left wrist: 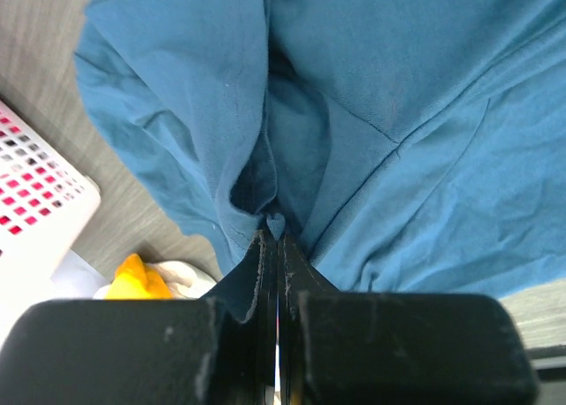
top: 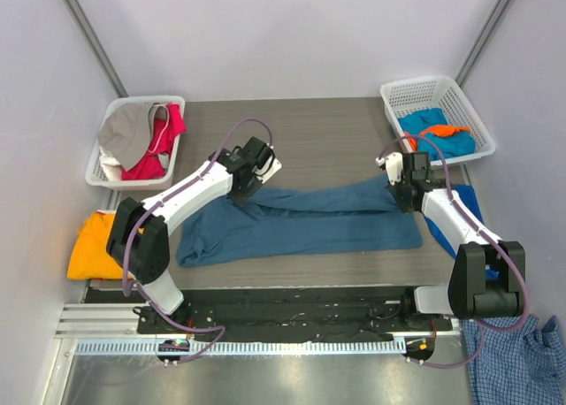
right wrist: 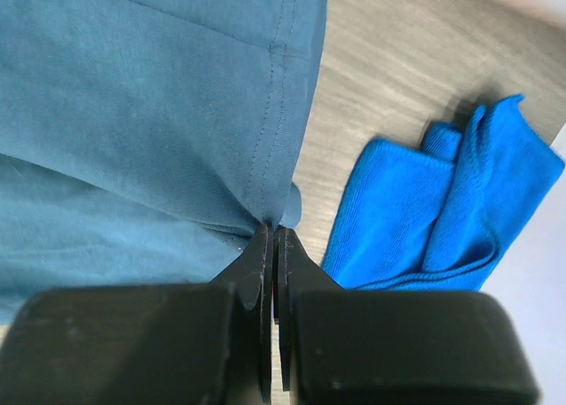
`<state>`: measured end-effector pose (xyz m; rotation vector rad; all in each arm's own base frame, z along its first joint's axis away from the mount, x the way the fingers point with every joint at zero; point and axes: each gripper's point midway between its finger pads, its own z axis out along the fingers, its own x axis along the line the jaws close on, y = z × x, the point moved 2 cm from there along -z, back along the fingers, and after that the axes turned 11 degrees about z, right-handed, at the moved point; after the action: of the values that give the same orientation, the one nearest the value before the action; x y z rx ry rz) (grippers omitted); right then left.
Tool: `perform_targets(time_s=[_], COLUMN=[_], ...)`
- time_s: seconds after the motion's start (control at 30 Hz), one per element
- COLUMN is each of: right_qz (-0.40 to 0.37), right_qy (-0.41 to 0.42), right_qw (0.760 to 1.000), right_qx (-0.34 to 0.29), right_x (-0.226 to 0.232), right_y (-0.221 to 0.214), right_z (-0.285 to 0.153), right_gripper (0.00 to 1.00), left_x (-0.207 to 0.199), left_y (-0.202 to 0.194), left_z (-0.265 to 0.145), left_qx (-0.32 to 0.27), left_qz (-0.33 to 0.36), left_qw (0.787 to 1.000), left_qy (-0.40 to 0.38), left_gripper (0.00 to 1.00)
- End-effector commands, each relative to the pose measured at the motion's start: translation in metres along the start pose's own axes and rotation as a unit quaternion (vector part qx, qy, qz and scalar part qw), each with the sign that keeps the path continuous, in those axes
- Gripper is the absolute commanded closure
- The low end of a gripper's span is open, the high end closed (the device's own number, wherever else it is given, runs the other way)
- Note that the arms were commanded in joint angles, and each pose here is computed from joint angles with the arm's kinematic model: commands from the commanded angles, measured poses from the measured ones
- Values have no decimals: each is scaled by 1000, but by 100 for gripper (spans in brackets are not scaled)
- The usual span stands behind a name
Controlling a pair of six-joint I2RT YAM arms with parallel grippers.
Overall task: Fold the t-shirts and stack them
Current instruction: Fold the other side of the tshirt into a rectangle
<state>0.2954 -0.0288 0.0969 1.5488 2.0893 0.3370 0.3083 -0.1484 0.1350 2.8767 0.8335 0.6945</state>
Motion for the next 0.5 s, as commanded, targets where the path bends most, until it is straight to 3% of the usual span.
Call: perform_targets(time_s=[0.0, 0.47], right_qz=[-15, -29], right_qy=[-18, -8], right_qw=[1000, 997], right_qx=[14, 68], right_x=[-5, 5], right_y=[-14, -49], right_z=[-5, 12], right_gripper=[99, 96], left_x=[-2, -26], left_y=[-11, -30], left_z=[-16, -1], left_qx=[4, 53], left_qz=[-7, 23], left_qw=[1000, 998], left_qy=[8, -21], left_gripper=[100, 94])
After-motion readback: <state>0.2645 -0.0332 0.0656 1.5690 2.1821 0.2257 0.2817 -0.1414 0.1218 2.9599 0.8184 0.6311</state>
